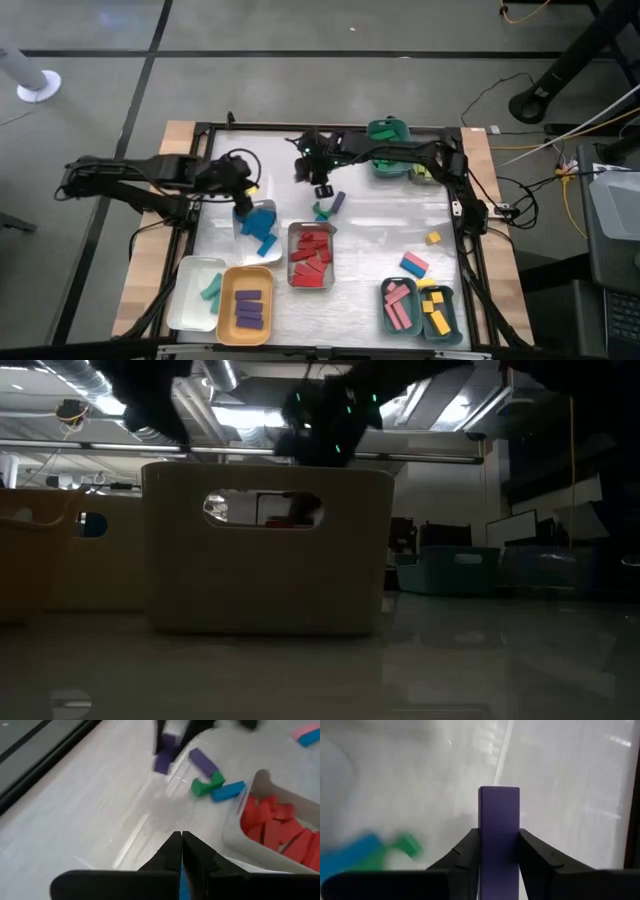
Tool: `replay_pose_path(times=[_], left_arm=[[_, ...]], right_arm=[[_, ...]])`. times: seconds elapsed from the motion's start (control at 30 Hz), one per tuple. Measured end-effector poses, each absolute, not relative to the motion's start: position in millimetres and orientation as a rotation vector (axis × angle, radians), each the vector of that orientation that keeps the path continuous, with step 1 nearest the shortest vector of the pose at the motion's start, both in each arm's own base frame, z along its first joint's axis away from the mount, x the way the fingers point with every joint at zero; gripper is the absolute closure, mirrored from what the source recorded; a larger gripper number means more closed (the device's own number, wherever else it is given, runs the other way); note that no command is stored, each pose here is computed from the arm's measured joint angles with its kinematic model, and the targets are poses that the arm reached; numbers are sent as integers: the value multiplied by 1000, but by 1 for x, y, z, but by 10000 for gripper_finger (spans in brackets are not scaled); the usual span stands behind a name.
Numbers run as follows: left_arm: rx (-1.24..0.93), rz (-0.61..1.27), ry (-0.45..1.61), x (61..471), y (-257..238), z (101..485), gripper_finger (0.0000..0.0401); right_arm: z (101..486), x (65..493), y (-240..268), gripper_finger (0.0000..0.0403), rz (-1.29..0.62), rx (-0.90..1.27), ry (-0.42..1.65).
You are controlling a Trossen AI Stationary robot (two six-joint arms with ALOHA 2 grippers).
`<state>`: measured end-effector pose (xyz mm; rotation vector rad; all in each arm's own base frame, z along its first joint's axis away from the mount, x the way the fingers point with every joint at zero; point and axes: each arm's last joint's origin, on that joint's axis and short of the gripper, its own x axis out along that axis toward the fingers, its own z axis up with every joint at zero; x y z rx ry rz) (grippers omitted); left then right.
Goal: Sort blocks
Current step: Put the purple block into the yellow bin
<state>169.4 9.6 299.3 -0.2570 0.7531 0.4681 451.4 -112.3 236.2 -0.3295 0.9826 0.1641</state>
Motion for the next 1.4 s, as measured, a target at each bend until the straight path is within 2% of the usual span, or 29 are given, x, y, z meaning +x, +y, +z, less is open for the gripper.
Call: replay_pose_path(times=[0.13,0.4,0.57,0.73,1.07,1.4], left_arm=[[-281,511,730,155,9,283,400],[-258,507,711,151,9,260,400],[-265,506,681,154,9,252,400],[-301,517,663,155,9,252,400],[-391,540,616,157,9,254,400],[-391,540,615,157,9,254,400]], right_arm=[[259,465,-75,290,261,-313,870],[270,489,34,293,478,-361,612],[254,499,101,292,584,-421,482],[231,504,147,291,629,-458,412],[200,515,176,290,684,-460,282],[204,517,176,279,658,-465,229]])
